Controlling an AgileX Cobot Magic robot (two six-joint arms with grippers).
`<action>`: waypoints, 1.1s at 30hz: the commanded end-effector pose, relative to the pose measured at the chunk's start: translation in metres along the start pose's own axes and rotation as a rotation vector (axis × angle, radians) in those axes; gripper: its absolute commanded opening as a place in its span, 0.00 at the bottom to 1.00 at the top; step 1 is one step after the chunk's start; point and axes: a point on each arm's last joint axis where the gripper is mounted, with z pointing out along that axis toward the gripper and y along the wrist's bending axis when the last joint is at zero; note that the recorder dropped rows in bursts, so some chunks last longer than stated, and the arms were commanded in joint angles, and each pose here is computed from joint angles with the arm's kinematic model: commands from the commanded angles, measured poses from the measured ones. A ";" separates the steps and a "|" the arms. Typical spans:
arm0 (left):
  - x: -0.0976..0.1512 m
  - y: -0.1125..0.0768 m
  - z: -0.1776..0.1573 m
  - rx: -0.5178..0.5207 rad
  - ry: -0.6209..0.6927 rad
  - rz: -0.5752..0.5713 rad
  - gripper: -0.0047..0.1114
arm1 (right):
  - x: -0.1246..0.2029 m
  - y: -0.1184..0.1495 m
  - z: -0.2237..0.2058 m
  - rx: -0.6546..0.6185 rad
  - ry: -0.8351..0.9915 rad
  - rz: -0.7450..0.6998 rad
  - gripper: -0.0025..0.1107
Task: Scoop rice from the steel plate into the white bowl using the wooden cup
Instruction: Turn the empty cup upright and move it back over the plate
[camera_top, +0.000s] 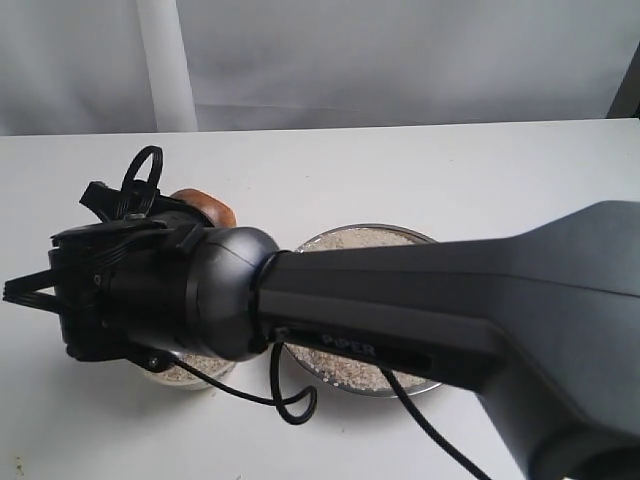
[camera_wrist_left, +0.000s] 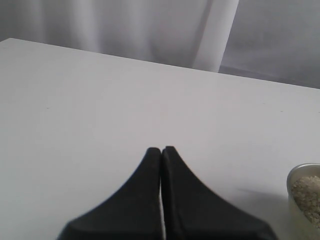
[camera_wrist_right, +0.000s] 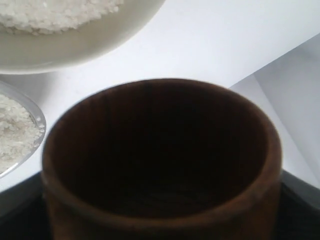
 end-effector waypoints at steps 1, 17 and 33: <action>-0.002 0.000 -0.001 0.005 -0.011 -0.007 0.04 | -0.001 0.001 -0.002 -0.026 -0.021 0.146 0.02; -0.002 0.000 -0.001 0.005 -0.011 -0.007 0.04 | 0.103 0.026 -0.010 -0.297 -0.098 0.912 0.02; -0.002 0.000 -0.001 0.005 -0.011 -0.007 0.04 | 0.168 0.119 0.038 -0.631 0.148 0.804 0.02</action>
